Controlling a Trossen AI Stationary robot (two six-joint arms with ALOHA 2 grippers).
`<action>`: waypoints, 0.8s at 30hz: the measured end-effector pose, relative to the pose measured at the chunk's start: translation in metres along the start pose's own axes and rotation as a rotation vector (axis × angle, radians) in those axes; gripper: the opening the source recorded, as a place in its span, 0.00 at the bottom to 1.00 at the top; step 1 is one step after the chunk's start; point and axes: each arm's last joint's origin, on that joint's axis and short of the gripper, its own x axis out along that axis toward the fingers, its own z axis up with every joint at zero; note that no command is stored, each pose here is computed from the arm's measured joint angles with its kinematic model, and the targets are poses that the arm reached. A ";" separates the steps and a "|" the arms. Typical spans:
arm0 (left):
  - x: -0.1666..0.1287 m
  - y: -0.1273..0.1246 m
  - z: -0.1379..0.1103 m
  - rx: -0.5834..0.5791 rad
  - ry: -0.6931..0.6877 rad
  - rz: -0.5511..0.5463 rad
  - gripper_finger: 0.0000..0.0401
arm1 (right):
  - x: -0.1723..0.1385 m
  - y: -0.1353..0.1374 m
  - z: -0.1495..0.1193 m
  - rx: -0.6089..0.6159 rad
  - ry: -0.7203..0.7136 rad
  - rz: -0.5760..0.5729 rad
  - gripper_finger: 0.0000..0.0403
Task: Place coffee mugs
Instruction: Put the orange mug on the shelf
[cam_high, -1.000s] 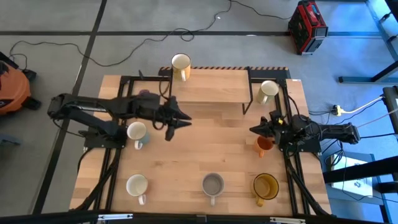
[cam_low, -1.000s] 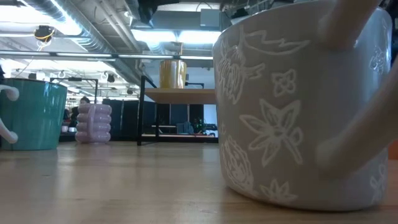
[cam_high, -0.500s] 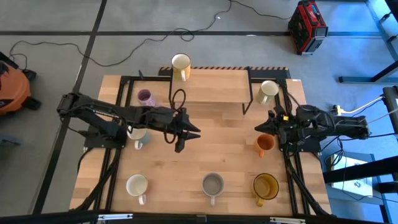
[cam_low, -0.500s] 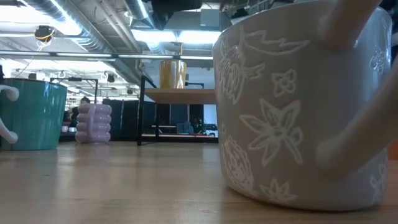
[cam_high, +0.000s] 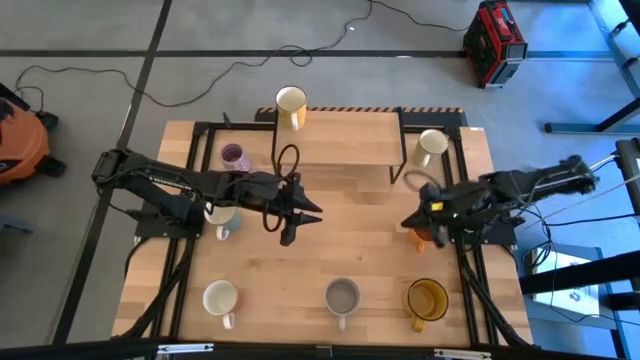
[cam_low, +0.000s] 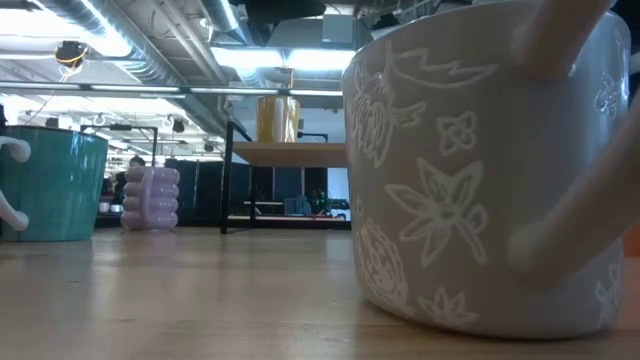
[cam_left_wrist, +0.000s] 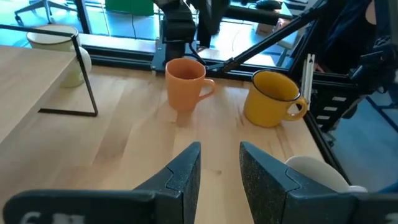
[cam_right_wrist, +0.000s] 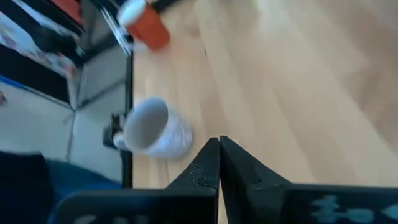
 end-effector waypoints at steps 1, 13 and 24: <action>0.000 0.000 0.000 0.000 0.000 0.000 0.26 | 0.004 0.004 -0.003 0.006 0.031 -0.014 0.00; 0.000 0.000 0.000 0.078 0.000 -0.001 0.26 | 0.027 0.004 -0.034 0.327 0.310 -0.309 0.04; 0.000 0.000 0.000 0.078 0.000 0.000 0.26 | 0.038 -0.006 -0.045 0.357 0.373 -0.552 0.45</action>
